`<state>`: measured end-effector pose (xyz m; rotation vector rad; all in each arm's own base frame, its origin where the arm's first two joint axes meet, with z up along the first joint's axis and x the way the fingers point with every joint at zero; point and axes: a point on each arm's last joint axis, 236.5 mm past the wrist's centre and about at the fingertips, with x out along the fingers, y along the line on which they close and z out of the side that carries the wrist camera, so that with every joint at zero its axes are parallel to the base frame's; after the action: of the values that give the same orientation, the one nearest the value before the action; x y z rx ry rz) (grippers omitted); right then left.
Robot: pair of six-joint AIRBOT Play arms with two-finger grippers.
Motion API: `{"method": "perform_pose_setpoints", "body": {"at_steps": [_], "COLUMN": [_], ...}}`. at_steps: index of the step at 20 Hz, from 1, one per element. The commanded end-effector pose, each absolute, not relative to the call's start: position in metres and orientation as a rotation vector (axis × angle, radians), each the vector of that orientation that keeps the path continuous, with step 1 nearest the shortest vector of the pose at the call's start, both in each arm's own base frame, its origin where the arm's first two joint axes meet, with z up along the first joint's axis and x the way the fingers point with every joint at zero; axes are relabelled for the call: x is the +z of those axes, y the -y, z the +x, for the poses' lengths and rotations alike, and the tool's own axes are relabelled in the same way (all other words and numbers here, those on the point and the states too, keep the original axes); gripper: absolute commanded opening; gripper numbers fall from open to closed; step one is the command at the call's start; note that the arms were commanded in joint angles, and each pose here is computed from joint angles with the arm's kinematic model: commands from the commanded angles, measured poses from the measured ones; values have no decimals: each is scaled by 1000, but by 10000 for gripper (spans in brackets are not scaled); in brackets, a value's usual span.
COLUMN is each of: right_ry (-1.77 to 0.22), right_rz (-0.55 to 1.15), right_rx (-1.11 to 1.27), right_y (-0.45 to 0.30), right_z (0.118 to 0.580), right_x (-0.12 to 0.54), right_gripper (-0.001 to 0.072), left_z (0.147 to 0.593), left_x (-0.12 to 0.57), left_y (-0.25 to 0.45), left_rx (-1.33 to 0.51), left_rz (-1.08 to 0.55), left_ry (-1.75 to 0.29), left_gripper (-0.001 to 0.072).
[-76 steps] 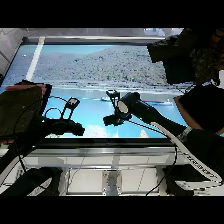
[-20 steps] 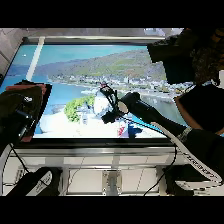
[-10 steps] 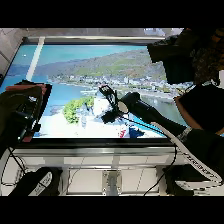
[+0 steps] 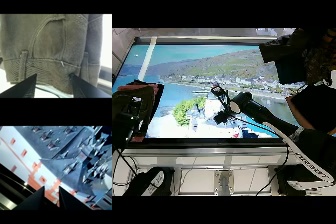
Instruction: Fold the clothes and pants, and hang the long-sleeved shirts on hangers.
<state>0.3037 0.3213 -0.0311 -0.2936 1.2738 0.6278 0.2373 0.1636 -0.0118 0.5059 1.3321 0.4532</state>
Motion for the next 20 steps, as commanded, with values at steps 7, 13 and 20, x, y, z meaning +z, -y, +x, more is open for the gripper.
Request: {"method": "perform_pose_setpoints", "body": {"at_steps": [7, 13, 20], "right_ry": [-1305, -1305, -1302], "right_rz": [-266, -268, -275], "right_rx": [636, 635, 633], "right_y": [-324, -324, -323], "right_z": [296, 296, 297], "right_x": [-31, -31, -32], "right_gripper": [203, 203, 204], "left_z": [233, 240, 236], "left_x": [-48, -35, -23], "left_y": [-136, -157, -166], "left_rx": [303, 365, 422], "left_rz": [438, 540, 564], "left_ry": [-1437, -1403, -1398], "left_gripper": [439, 46, 23]}}
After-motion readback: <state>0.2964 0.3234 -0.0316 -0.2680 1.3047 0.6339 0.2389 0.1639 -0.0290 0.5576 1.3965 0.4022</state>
